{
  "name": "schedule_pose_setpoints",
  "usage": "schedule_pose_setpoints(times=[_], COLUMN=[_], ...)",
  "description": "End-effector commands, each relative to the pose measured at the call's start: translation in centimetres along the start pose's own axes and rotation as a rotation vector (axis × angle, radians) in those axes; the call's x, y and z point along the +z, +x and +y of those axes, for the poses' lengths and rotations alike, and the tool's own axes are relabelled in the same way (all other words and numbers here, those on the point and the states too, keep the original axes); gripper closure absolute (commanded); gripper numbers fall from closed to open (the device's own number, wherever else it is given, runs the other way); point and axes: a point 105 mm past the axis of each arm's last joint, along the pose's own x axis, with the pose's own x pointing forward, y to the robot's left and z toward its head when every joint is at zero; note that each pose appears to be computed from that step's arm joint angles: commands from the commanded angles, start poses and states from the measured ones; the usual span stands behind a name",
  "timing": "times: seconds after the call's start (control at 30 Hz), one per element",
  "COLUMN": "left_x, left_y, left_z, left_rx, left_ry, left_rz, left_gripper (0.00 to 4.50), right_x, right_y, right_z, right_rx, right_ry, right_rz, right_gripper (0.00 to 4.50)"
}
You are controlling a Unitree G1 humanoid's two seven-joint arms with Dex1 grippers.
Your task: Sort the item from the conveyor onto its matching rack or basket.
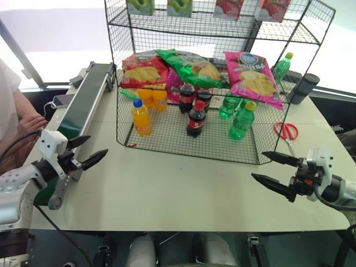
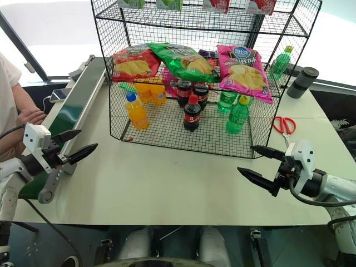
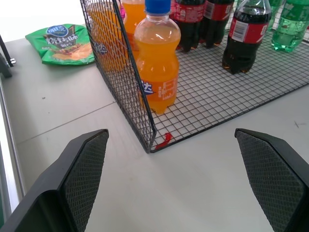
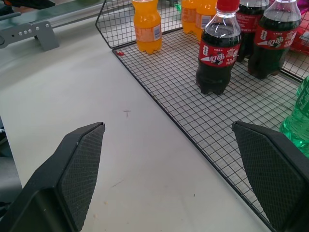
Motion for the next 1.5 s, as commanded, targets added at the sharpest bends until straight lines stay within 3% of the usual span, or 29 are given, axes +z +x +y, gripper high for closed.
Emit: schedule_pose_setpoints(times=[0.03, 0.23, 0.53, 1.5], left_x=[1.3, 0.5, 1.2, 0.7], left_y=[0.4, 0.7, 1.6, 1.8], left_z=[0.0, 0.1, 0.0, -0.5], left_rx=[-0.017, -0.007, -0.043, -0.125], left_ry=[0.054, 0.044, 0.052, 0.028], left_rz=[-0.036, 0.015, -0.052, -0.078], left_gripper=[0.00, 0.00, 0.00, 0.00], right_x=[0.8, 0.5, 0.4, 0.4], right_y=[-0.1, -0.4, -0.3, -0.2], right_z=[-0.1, -0.2, -0.2, -0.3], right_rx=[-0.002, -0.010, -0.020, -0.027], right_ry=[-0.043, -0.052, -0.067, -0.087], right_rz=[-0.022, -0.013, -0.019, -0.006], right_gripper=[0.11, 0.11, 0.11, 0.11])
